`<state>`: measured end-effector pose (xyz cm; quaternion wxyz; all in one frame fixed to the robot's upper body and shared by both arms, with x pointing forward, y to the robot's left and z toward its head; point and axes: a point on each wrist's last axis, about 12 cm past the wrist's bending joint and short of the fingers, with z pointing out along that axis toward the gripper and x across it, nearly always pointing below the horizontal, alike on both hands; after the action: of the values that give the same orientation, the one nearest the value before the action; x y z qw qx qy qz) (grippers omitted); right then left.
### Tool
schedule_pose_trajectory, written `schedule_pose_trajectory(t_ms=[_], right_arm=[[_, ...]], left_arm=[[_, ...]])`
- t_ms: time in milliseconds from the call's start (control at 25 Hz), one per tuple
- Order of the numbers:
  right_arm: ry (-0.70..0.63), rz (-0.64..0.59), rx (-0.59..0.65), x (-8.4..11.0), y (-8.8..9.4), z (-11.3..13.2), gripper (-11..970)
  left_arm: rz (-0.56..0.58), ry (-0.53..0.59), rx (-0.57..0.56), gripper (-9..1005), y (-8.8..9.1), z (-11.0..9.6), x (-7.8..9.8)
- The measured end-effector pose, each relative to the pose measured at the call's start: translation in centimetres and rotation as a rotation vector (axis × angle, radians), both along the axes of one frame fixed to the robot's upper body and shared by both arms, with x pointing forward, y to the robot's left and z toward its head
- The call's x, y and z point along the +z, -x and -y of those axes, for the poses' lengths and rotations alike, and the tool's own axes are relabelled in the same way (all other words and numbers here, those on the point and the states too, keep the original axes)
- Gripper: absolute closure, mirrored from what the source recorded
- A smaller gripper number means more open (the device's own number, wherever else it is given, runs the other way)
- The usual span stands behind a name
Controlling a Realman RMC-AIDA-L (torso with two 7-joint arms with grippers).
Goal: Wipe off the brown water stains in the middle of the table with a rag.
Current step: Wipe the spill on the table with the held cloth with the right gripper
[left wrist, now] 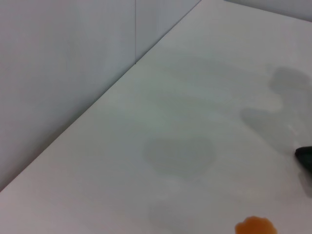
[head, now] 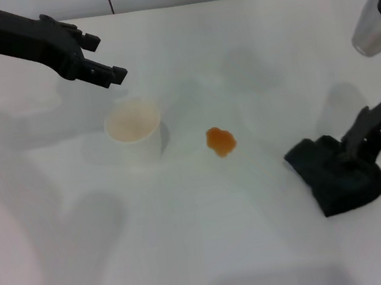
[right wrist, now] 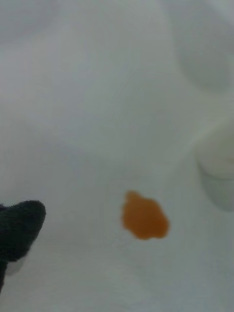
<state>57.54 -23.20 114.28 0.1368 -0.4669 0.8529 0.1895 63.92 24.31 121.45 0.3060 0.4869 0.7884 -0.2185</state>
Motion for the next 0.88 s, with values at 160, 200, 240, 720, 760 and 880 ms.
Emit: schedule_pose_trajectory(t_ms=[160,200,240,720,760,880], right_arm=[[-0.061,0.019,0.009,0.8,-0.5,-1.1,851],[-0.076,0.023,0.020,1.1,-0.6,-1.6,851],[-0.082,0.026,0.026,1.2,-0.7,-1.9,851],[-0.046,0.180,0.221,0.7,-1.0,-8.8,852],[-0.045,0.193,0.225,0.6,-1.0,-9.0,852],[-0.053,0.239,0.234,0.5,-1.2,-10.0,852]], left_arm=[[0.001,-0.001,0.001,117,0.0,0.0,0.0],[0.001,-0.002,0.002,117,0.0,0.0,0.0],[0.001,-0.002,0.002,117,0.0,0.0,0.0],[0.001,-0.001,0.000,117,-0.1,0.1,-0.1],[0.000,-0.001,-0.003,117,-0.1,0.1,-0.1],[-0.001,0.001,-0.006,117,-0.1,0.3,-0.2]])
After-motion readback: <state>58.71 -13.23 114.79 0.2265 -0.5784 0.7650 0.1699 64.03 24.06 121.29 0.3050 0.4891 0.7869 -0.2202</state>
